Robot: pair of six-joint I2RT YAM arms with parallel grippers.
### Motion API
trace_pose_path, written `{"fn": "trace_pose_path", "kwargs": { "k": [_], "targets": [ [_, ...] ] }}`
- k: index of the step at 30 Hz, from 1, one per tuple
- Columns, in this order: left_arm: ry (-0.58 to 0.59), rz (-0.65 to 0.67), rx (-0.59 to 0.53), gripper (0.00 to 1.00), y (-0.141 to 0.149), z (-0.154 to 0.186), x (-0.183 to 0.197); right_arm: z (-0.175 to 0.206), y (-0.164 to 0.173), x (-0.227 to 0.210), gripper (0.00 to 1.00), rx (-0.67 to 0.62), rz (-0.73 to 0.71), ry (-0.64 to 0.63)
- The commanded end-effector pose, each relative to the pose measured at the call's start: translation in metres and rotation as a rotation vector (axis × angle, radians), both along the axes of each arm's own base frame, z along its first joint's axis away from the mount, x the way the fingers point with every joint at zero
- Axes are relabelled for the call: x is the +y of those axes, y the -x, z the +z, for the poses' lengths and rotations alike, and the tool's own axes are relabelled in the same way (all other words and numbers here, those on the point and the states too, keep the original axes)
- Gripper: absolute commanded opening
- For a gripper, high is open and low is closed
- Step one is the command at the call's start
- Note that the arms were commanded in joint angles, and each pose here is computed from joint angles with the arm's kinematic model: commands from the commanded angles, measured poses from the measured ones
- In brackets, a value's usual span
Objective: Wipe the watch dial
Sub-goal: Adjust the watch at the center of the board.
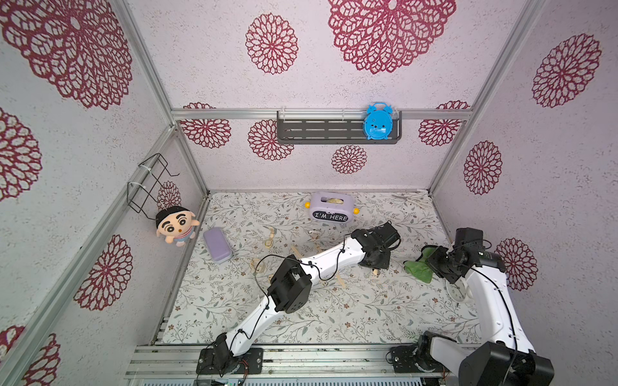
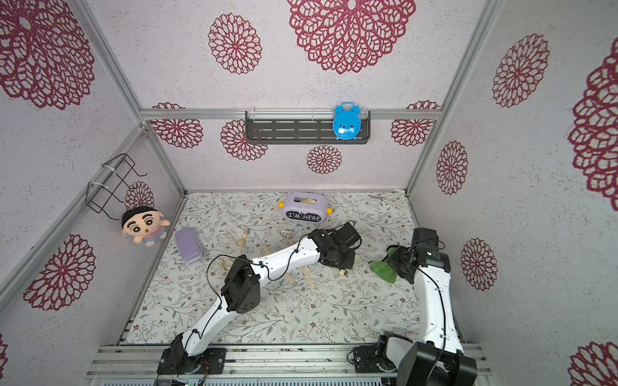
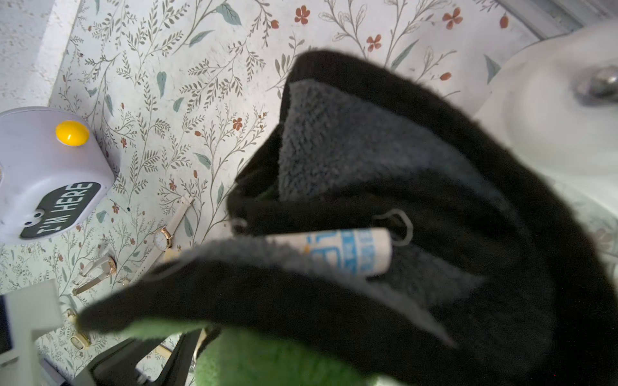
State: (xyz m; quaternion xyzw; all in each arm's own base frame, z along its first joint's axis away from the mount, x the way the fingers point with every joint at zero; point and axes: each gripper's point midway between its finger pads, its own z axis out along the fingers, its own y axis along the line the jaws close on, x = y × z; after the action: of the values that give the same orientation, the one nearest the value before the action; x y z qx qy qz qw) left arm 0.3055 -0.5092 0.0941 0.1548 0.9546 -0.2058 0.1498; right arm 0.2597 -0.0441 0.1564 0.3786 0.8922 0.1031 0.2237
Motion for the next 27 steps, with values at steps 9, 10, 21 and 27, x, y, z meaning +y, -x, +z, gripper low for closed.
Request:
{"fn": "trace_pose_path", "kwargs": {
  "k": [9,10,21,27],
  "targets": [
    [0.644,0.161,0.387,0.00,-0.035,0.059,-0.003,-0.008,-0.014,0.012,0.00,-0.024,0.079,-0.035],
    [0.684,0.181,0.429,0.00,-0.039,0.060,-0.003,-0.010,-0.014,0.014,0.00,-0.022,0.089,-0.038],
    [1.033,0.370,0.828,0.02,-0.055,0.036,-0.012,-0.029,-0.020,0.048,0.00,0.041,0.246,-0.018],
    [1.146,0.440,0.925,0.15,-0.063,0.030,-0.009,-0.030,-0.027,0.053,0.00,0.045,0.266,-0.011]
  ]
}}
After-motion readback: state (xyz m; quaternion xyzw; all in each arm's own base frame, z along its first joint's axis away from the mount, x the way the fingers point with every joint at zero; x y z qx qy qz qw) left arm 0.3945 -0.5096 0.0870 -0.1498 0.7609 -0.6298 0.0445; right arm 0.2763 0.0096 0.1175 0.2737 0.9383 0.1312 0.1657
